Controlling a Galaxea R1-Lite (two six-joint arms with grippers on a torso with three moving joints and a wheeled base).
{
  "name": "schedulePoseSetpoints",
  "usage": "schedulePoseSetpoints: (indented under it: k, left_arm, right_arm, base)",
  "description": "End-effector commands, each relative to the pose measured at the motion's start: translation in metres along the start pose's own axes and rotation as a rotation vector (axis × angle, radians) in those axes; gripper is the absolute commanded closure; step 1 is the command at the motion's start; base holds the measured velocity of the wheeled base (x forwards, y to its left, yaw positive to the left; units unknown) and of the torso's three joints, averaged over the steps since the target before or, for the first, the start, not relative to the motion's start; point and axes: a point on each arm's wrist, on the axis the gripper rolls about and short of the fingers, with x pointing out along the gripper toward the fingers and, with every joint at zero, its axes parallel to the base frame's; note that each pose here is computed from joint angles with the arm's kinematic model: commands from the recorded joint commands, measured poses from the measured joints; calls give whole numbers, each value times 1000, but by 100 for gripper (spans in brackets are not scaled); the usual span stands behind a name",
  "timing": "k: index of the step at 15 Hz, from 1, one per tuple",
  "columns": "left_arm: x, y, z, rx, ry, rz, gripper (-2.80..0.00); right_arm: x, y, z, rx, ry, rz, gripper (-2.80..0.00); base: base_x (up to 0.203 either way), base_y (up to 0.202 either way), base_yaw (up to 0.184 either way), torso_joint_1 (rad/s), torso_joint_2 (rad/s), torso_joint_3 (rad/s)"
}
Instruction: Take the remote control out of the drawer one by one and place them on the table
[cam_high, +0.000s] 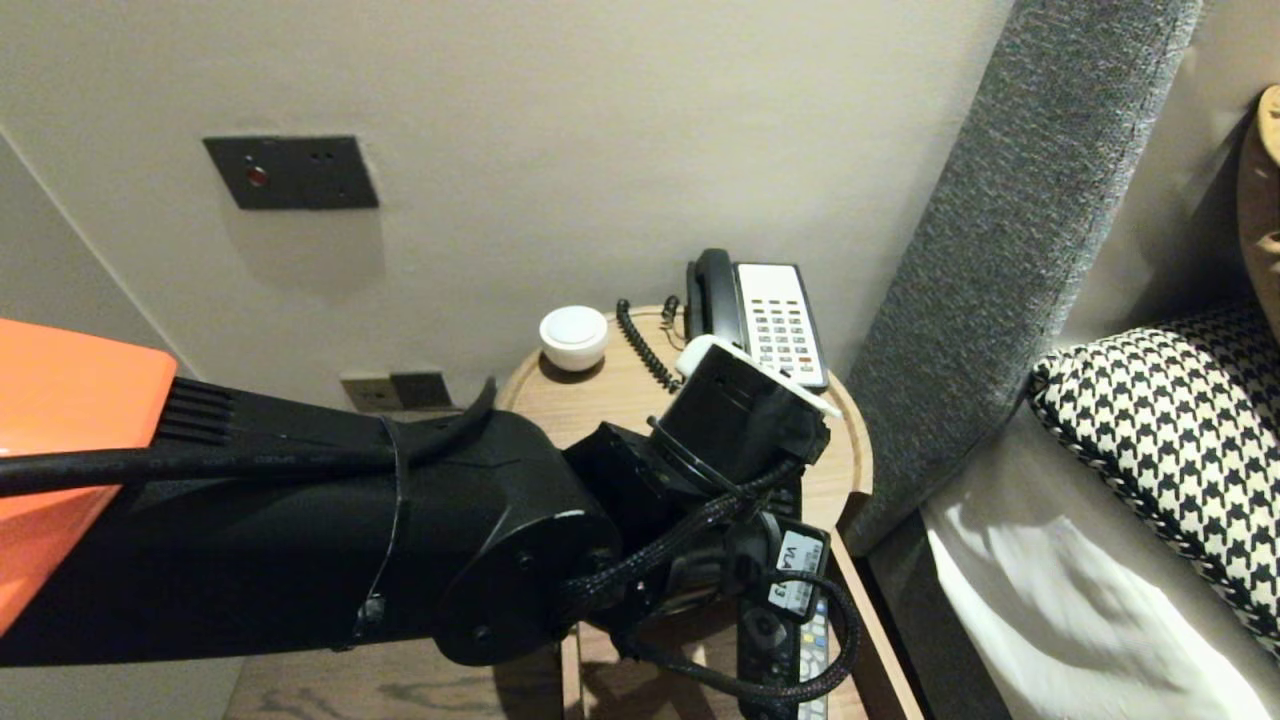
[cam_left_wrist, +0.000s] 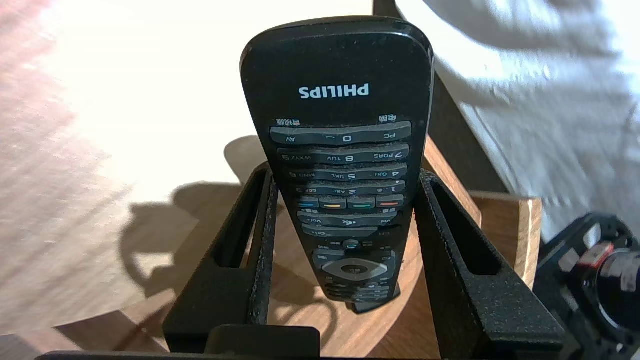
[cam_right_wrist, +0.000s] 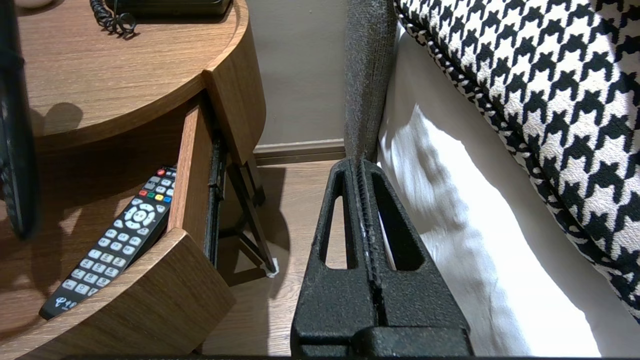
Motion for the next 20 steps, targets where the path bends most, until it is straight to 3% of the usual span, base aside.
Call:
schedulePoseSetpoints:
  k: [1, 4, 10, 15, 20]
  left_arm:
    - [-7, 8, 8, -20, -24, 14, 0]
    - [-13, 28, 20, -71, -24, 71, 0]
    - [-20, 70, 39, -241, -13, 249, 0]
    - [-23, 94, 50, -363, -21, 314, 0]
    - [-6, 110, 49, -425, -11, 355, 0]
  right_arm:
    - [2, 0, -11, 0, 41, 0, 0]
    - [2, 0, -11, 0, 41, -1, 0]
    - [2, 0, -11, 0, 41, -1, 0]
    - [2, 0, -11, 0, 41, 0, 0]
    - [2, 0, -11, 0, 41, -1, 0]
  base:
    - [0, 0, 0, 0, 0, 0]
    - [0, 0, 0, 0, 0, 0]
    - [0, 0, 0, 0, 0, 0]
    - [0, 0, 0, 0, 0, 0]
    - [0, 0, 0, 0, 0, 0]
